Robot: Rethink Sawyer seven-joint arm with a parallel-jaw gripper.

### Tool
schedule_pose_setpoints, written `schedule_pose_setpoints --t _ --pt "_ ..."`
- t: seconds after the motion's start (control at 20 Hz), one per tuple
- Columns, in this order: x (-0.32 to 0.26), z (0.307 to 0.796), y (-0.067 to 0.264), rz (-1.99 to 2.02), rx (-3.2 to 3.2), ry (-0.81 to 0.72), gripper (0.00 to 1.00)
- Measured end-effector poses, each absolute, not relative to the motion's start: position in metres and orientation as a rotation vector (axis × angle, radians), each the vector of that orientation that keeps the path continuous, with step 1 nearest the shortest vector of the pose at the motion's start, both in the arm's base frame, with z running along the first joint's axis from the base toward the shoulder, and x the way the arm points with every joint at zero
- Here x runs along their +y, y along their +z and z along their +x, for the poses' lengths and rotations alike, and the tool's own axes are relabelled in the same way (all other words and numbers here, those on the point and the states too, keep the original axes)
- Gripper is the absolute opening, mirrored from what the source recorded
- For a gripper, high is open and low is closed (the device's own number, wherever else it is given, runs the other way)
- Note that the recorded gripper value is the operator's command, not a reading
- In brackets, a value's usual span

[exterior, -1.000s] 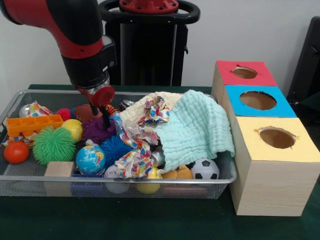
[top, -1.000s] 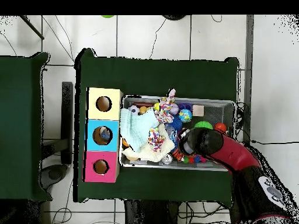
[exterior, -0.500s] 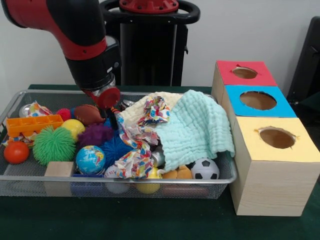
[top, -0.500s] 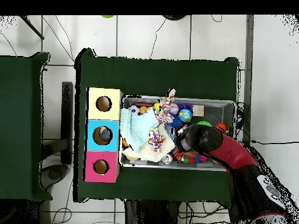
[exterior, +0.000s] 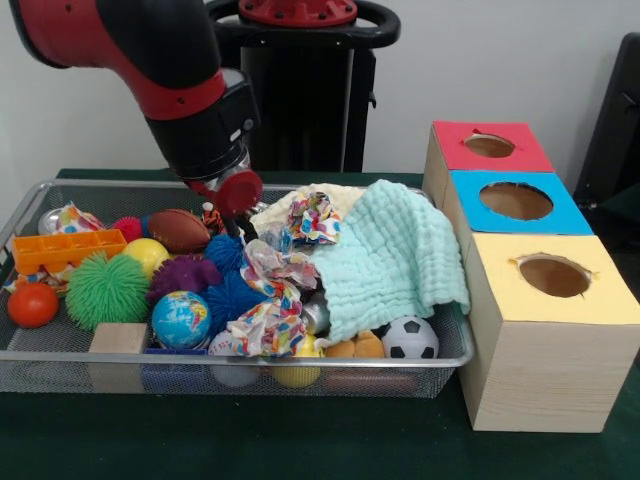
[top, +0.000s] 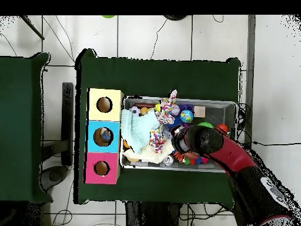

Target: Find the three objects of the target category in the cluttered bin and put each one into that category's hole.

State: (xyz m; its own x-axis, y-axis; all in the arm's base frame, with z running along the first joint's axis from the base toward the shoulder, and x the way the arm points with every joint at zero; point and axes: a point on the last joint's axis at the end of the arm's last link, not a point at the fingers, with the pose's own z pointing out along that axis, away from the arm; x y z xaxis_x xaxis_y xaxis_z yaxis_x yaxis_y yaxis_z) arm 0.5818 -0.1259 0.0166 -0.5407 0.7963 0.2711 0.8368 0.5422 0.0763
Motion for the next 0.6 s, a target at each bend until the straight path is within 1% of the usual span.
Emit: schedule_pose_setpoints --t 0.4,0.6 --pt "-0.120 0.584 0.022 -1.376 -2.564 -0.360 1.00" --pt "-0.111 0.593 0.028 -1.354 -2.581 -0.390 1.00"
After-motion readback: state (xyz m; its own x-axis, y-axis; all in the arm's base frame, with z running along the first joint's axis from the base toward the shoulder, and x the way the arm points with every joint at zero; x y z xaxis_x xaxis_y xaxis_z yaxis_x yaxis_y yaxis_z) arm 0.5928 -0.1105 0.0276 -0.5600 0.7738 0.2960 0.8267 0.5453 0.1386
